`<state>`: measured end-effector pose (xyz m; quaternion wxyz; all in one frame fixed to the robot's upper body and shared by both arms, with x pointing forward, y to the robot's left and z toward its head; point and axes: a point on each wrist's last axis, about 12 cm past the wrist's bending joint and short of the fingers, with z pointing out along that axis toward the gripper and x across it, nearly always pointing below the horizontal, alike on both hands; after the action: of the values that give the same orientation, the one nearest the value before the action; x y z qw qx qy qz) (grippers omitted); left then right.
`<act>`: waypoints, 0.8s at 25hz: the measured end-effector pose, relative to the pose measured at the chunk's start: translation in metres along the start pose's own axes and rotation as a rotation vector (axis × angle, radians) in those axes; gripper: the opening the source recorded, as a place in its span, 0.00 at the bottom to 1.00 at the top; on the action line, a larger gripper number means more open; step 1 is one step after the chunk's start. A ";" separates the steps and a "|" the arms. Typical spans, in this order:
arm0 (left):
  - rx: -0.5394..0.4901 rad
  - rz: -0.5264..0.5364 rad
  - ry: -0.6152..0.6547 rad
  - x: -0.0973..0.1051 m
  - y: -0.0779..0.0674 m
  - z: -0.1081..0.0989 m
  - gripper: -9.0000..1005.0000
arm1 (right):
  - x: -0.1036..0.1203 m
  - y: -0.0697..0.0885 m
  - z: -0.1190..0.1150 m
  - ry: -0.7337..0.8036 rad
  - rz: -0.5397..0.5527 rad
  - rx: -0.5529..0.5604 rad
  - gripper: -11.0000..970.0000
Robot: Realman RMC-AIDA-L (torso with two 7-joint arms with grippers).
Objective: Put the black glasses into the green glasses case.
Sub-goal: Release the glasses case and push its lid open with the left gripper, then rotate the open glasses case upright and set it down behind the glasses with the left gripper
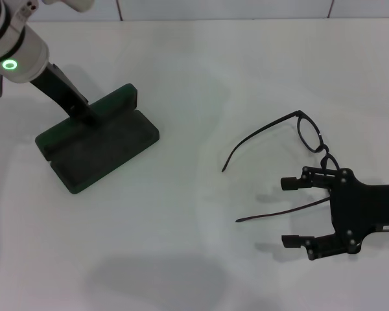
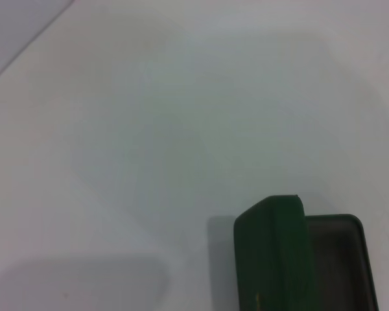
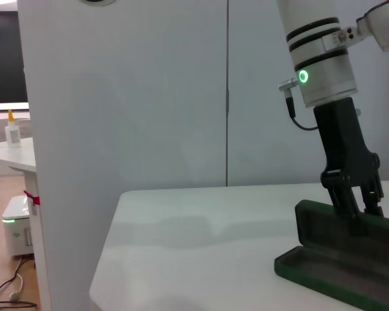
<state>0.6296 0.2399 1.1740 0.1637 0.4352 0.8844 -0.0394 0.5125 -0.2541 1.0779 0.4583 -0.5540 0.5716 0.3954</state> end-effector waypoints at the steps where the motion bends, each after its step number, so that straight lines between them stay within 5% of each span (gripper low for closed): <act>1: -0.003 0.001 -0.002 0.000 0.000 -0.001 0.75 | 0.000 0.000 0.000 0.000 0.000 0.000 0.90; 6: -0.003 0.011 0.001 -0.001 -0.001 0.000 0.59 | 0.000 0.000 0.000 0.002 0.001 0.003 0.90; 8: -0.003 0.019 0.005 -0.002 -0.003 0.000 0.36 | 0.000 0.000 0.000 0.003 0.000 0.003 0.90; 14: -0.009 0.042 -0.007 -0.005 -0.004 -0.004 0.21 | 0.000 -0.001 0.000 0.004 -0.001 0.004 0.90; 20: -0.009 0.137 -0.077 -0.013 -0.009 -0.014 0.22 | 0.000 -0.001 -0.002 0.004 0.000 0.008 0.90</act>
<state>0.6260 0.2272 1.1908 0.2019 0.4922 0.8458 -0.0407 0.5136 -0.2558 1.0781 0.4593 -0.5532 0.5740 0.3918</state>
